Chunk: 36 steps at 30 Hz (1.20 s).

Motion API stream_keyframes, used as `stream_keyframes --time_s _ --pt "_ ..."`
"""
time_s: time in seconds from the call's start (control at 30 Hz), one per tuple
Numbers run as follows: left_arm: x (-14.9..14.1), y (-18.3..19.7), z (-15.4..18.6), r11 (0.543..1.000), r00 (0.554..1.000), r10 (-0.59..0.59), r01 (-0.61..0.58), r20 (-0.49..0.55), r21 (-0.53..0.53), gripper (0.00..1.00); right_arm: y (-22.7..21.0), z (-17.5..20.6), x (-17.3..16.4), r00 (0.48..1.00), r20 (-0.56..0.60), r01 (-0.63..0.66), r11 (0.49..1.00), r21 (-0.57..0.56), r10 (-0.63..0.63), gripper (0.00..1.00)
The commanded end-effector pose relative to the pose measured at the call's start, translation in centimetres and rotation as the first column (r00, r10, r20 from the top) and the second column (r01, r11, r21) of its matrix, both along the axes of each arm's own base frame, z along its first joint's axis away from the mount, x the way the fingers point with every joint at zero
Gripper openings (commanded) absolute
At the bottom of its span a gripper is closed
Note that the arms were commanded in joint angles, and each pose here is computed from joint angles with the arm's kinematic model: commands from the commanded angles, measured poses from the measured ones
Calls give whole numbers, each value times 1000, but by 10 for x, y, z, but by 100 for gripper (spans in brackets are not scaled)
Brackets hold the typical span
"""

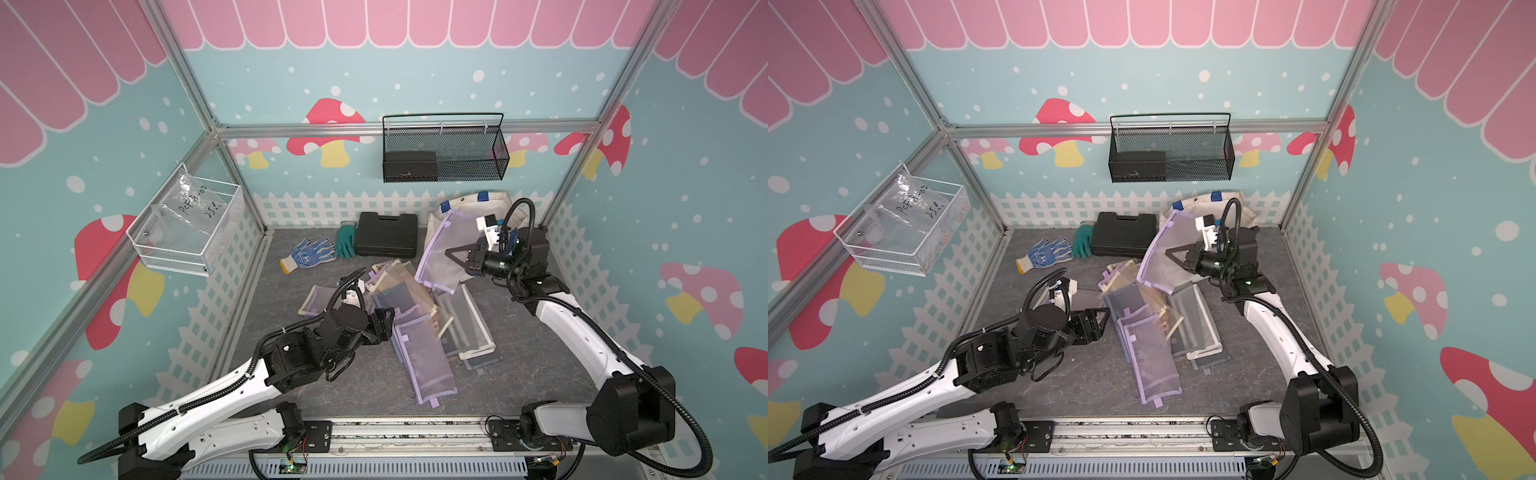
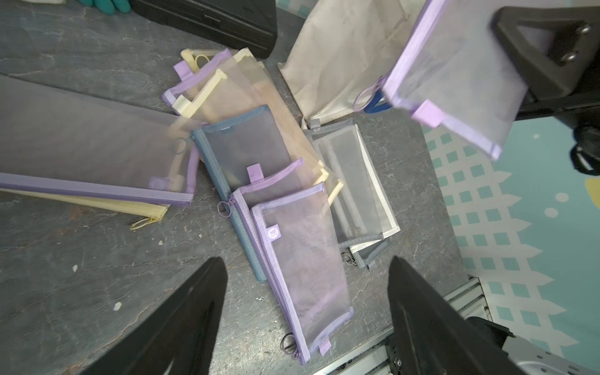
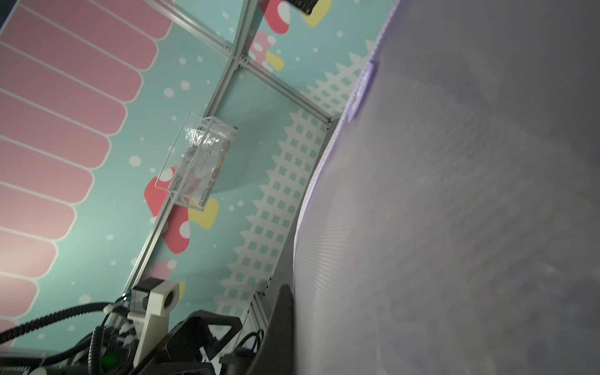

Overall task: Put the pencil pouch into the canvas bag
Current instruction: Pick up the pencil pouch from the center of the board, then place the pencil pouch in the canvas bag.

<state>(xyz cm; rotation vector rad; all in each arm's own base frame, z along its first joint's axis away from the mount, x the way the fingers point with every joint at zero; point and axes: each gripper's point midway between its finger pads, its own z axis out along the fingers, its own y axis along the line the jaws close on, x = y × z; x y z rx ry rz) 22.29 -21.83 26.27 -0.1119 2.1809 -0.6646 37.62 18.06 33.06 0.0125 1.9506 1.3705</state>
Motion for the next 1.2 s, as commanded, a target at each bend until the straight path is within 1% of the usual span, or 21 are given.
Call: stream_keyframes --time_s 0.0,0.07,0.17,0.33,0.37,0.43,0.63,0.77,0.87,0.97,1.1,1.17 --pt "7 4 -8 1000 999 18 -18 -29 22 79 -20 25 30 990 28 140 990 8 -140 0" --pt "12 2 -12 999 999 7 -5 -46 35 79 -28 26 52 981 10 196 980 18 -196 0" --pt "14 -2 -11 999 999 -14 16 -43 51 79 -43 19 79 957 -35 289 957 36 -287 0" --pt "17 -1 -16 997 999 -24 27 -40 78 79 -72 11 111 905 -95 422 904 63 -416 0" --pt "15 -4 -17 996 998 -48 51 -48 72 79 -77 8 116 895 -100 441 896 61 -434 0" --pt "16 -4 -14 996 998 -54 57 -40 73 79 -83 4 123 883 -113 464 884 59 -456 0" --pt "18 7 -17 997 998 -46 48 -45 65 79 -97 -5 140 861 -126 502 864 47 -493 0" --pt "18 11 -16 997 998 -48 51 -45 64 79 -109 -10 148 834 -133 544 838 38 -536 0" --pt "18 14 -16 996 998 -49 52 -44 71 79 -105 -17 159 842 -147 529 848 33 -520 0" --pt "18 17 -16 996 998 -45 48 -43 72 79 -104 -24 165 838 -153 533 846 23 -524 0" --pt "17 21 -17 997 999 -31 34 -39 66 79 -101 -34 171 841 -160 521 854 -17 -516 0" --pt "16 24 -18 998 999 -23 26 -38 62 79 -99 -42 172 843 -173 514 857 -24 -510 2"
